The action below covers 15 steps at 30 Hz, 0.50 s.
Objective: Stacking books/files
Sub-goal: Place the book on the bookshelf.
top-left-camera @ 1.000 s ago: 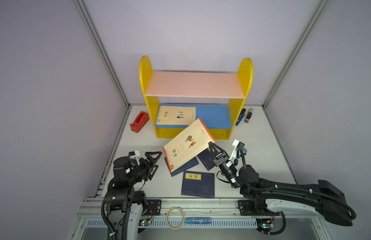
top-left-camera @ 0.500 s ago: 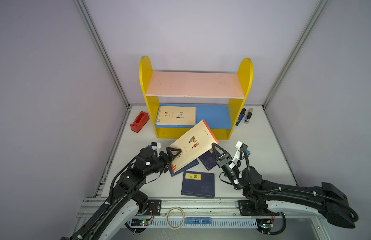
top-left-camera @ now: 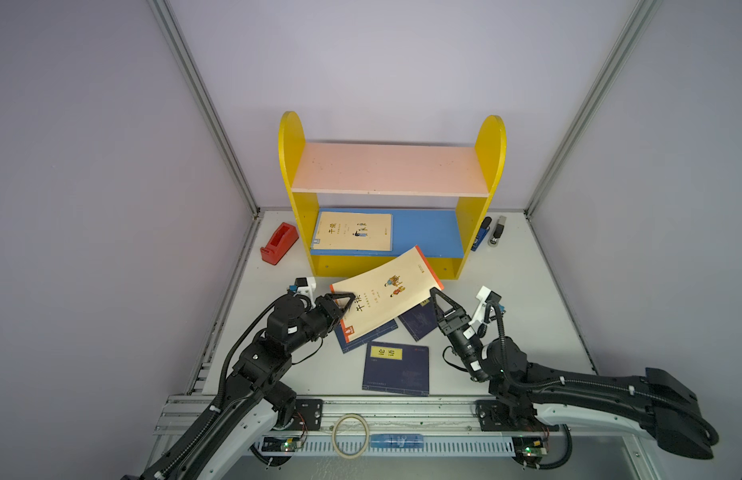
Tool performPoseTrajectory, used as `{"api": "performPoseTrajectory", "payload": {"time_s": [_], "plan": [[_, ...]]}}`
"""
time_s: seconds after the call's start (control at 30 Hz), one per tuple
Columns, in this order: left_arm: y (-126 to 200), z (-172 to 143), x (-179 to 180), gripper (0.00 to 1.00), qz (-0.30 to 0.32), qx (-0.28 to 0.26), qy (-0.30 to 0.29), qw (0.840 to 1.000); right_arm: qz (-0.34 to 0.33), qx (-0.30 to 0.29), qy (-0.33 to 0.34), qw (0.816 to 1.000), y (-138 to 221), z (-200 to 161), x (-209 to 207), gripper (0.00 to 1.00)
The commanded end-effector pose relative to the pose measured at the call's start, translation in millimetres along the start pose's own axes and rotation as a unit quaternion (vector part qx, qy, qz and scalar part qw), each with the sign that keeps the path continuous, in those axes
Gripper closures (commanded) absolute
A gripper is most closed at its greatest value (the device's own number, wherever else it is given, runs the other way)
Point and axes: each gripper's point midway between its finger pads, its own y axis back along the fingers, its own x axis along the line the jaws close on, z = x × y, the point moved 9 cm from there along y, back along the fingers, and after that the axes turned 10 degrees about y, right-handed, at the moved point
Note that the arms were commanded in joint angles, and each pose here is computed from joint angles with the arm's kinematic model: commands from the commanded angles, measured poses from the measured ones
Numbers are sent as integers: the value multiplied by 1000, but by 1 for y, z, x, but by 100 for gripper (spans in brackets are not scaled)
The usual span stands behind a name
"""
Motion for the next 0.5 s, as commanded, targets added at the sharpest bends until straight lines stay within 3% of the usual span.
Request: {"api": "performPoseTrajectory", "payload": {"time_s": [0.0,0.13,0.2,0.27,0.33,0.47], "plan": [[4,1,-9,79,-20,-6,-10,1000,13,13,-16,1000,0,-3,2,100],[7,0,-12,100,-25,-6,-14,1000,14,21,-19,1000,-1,-6,2,100],[9,0,-15,100,-29,-7,-20,999,10,27,-19,999,-1,-7,0,97],[12,0,-19,100,-39,-8,-24,999,-2,31,-26,999,0,-9,-4,75],[16,-1,-27,100,-58,-5,-35,998,-11,31,-30,999,2,-9,-8,60],[27,-2,-44,100,-85,-1,-62,994,-23,22,-41,999,9,-6,-17,46]]}}
